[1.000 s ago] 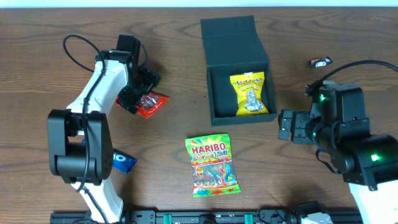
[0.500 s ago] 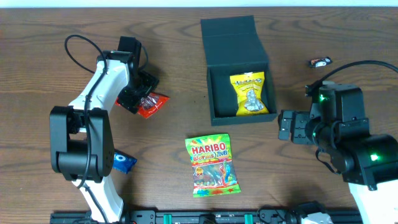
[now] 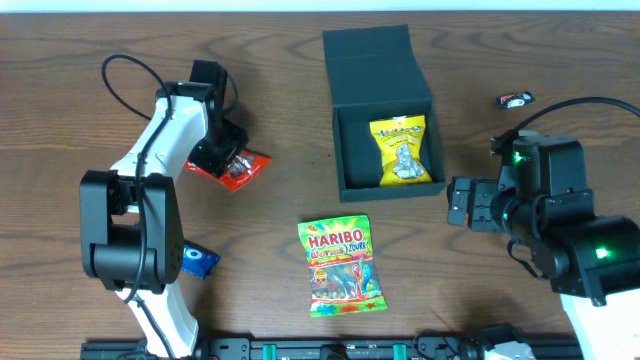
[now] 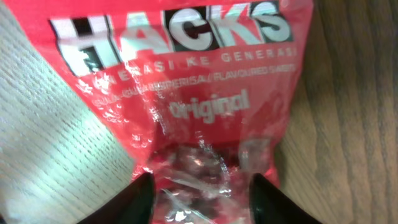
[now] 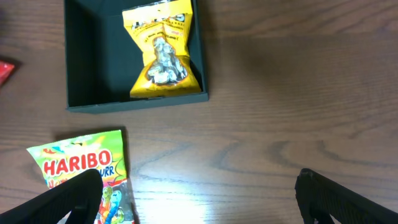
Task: Pack container
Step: 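Reach the left gripper to the red HACKS bag and grasp it, then carry the red bag with the left gripper into the black box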
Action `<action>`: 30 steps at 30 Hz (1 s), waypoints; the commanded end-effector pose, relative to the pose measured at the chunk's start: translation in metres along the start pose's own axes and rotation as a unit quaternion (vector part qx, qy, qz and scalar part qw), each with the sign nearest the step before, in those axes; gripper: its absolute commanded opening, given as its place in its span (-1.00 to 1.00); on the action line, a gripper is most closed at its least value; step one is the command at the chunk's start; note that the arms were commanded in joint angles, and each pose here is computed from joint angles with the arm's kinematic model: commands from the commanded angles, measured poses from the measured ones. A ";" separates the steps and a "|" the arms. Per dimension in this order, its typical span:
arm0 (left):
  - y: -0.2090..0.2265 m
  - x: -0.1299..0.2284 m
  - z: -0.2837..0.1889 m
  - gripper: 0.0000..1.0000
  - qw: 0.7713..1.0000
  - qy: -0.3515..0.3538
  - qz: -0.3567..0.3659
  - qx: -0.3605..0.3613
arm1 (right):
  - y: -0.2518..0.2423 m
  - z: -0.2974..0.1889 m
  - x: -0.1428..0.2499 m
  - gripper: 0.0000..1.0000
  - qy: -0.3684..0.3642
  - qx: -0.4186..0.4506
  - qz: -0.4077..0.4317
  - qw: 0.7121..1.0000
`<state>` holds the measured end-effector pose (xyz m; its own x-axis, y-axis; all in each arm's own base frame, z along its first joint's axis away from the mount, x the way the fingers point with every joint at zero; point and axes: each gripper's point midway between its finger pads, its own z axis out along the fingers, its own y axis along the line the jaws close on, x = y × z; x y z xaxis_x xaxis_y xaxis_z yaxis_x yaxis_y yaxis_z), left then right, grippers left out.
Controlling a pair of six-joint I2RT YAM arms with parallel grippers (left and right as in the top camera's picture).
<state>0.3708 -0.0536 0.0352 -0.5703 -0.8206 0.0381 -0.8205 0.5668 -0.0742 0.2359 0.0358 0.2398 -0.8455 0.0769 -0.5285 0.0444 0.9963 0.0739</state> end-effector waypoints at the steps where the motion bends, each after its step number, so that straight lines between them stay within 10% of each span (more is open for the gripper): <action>1: 0.001 -0.007 -0.001 -0.19 1.000 -0.013 -0.002 -0.007 | 0.001 0.001 0.002 0.99 0.003 0.001 0.002 1.000; 12: 0.003 -0.010 -0.001 -0.89 1.000 -0.020 -0.002 -0.011 | 0.001 0.001 0.002 0.98 0.003 0.001 0.002 1.000; 30: -0.053 0.019 -0.093 -0.89 0.972 -0.066 0.225 0.023 | 0.001 0.001 0.002 0.98 0.003 0.001 0.002 1.000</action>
<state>0.3907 -0.0830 0.1047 -0.8010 -0.5958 -0.0582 -0.5908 0.8025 -0.0835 0.2359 0.0357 0.2400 -0.8450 0.0770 -0.5293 0.0447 0.9963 0.0735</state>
